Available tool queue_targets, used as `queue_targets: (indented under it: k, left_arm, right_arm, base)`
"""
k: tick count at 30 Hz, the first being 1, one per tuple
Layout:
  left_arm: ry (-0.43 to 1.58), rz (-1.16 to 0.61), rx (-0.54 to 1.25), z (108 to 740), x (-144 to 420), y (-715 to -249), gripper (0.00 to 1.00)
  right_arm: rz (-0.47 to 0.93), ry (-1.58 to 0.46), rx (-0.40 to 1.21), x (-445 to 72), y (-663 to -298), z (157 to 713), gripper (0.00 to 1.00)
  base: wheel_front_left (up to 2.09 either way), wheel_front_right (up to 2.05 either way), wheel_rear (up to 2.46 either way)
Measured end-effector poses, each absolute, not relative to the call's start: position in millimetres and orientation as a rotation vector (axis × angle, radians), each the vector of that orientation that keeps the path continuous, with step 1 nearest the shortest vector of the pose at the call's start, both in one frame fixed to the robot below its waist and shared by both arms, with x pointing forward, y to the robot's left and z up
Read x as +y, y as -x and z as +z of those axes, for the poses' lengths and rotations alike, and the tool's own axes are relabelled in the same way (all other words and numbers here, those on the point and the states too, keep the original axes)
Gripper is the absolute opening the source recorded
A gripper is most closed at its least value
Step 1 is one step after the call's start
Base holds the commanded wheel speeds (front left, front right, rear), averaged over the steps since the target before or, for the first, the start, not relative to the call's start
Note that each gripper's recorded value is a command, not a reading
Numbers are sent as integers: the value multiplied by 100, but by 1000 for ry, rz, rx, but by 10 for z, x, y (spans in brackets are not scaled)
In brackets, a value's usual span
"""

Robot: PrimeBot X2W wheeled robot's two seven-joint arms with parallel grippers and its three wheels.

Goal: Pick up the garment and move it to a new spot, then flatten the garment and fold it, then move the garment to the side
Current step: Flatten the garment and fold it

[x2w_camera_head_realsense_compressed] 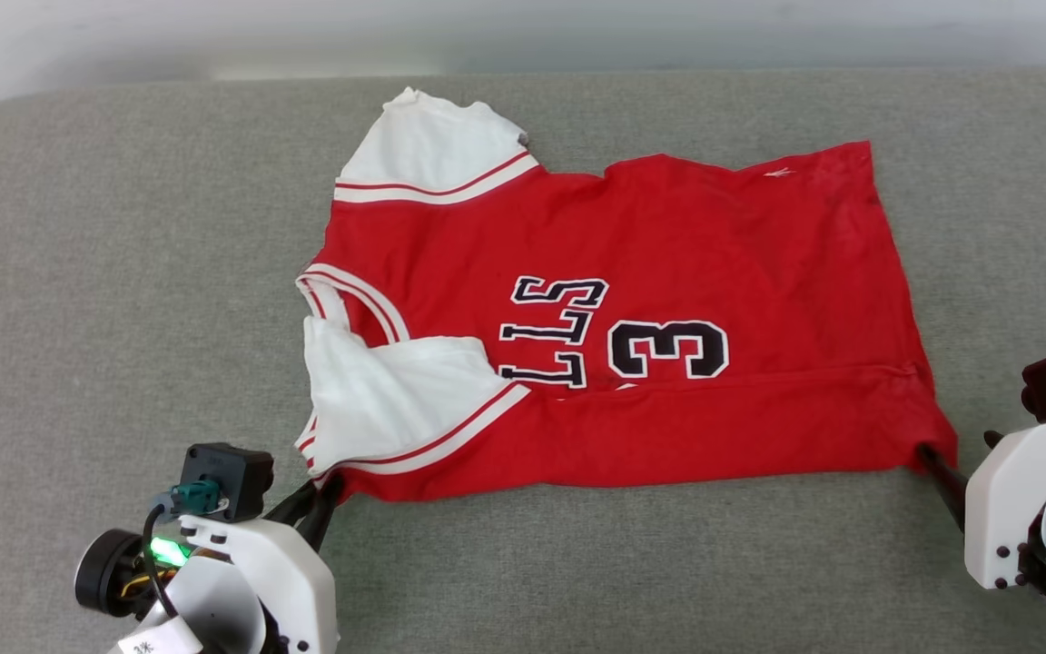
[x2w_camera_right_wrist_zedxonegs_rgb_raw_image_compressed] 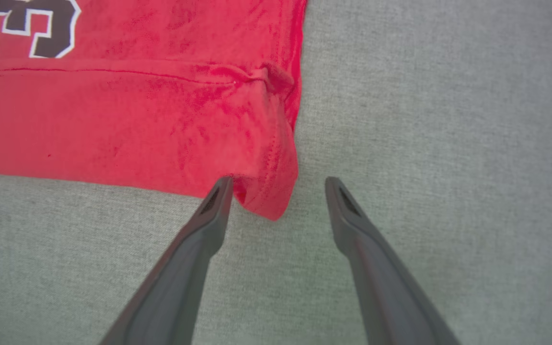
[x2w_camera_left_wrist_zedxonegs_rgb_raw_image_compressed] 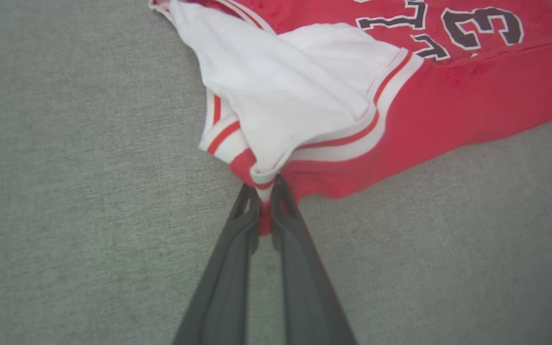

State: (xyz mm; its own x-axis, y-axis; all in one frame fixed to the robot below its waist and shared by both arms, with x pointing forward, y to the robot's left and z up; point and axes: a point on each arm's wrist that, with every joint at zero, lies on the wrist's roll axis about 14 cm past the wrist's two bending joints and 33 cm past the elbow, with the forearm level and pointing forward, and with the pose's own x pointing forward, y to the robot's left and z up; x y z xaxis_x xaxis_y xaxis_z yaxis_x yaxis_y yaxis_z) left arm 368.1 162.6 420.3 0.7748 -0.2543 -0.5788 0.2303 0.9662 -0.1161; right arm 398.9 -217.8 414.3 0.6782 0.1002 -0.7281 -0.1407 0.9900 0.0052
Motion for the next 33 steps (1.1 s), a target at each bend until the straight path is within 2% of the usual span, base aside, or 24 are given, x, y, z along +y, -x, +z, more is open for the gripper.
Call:
queue_targets:
  k: [8, 17, 18, 20, 33]
  left_arm:
    - [39, -288, 555, 4420, 1535, -3755, 0]
    - [42, -286, 664, 4206, 1556, -3634, 0]
    - [29, -287, 674, 4184, 1569, -3622, 0]
    - [21, -288, 680, 4171, 1571, -3611, 0]
    - [-17, -270, 682, 4221, 1692, -3428, 0]
  right_arm:
    - [135, 75, 924, -2147, -4032, 3805, 100]
    - [152, 59, 984, -2074, -4106, 3540, 100]
    - [151, 61, 991, -2077, -4102, 3515, 46]
    - [149, 61, 991, -2079, -4121, 3498, 0]
    - [129, 43, 926, -2150, -4014, 3767, 0]
  base:
    - [0, 0, 0]
    - [0, 0, 0]
    - [0, 0, 0]
    - [0, 0, 0]
    - [0, 0, 0]
